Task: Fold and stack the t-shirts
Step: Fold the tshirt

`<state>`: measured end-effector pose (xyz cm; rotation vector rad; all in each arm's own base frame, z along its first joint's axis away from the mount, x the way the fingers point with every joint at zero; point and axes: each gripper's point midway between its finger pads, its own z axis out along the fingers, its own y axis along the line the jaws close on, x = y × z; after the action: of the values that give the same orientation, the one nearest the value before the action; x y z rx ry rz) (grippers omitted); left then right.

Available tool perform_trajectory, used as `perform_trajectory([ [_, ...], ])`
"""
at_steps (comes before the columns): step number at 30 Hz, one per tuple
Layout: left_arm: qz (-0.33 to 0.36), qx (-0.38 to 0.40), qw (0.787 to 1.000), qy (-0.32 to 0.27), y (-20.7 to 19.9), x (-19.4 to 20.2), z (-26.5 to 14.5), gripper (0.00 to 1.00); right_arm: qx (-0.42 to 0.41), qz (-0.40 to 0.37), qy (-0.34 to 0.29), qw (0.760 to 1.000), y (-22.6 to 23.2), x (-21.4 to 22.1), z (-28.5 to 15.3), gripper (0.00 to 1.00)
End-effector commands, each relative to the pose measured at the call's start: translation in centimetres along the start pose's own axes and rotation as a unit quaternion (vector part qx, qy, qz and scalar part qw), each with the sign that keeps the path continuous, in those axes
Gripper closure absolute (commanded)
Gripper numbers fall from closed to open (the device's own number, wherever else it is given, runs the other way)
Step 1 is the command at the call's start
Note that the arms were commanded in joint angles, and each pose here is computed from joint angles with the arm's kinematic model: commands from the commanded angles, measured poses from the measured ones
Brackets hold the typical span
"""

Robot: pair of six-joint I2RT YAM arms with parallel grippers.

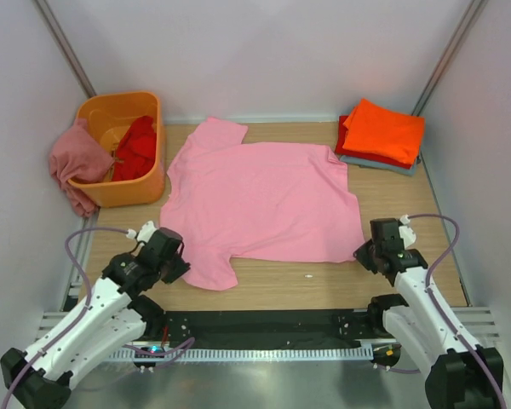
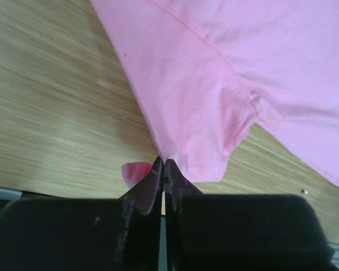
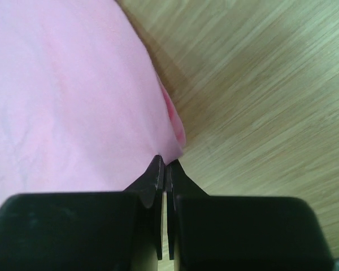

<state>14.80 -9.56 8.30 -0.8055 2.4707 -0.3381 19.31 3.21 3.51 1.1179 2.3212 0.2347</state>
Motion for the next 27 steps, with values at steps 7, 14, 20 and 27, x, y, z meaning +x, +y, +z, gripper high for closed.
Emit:
perform_trajectory([
  [7, -0.011, 0.022, 1.0, -0.001, 0.1, -0.6, -3.6, 1.0, -0.012, -0.002, -0.08, 0.997, 2.3, -5.3, -6.0, 0.99],
  [14, -0.023, 0.034, 0.999, -0.002, 0.9, -0.7, -5.6, 1.0, -0.006, 0.014, -0.13, 0.991, 1.6, -7.2, -8.7, 0.99],
  [20, -0.032, 0.051, 0.998, 0.007, 0.5, -0.7, -7.0, 1.0, -0.035, 0.017, -0.12, 0.992, 2.0, -6.6, -9.3, 0.99],
  [27, 0.026, 0.056, 0.998, 0.011, -3.2, -2.1, -7.1, 1.0, -0.081, -0.014, -0.087, 0.993, 4.6, -5.9, -8.8, 0.99],
])
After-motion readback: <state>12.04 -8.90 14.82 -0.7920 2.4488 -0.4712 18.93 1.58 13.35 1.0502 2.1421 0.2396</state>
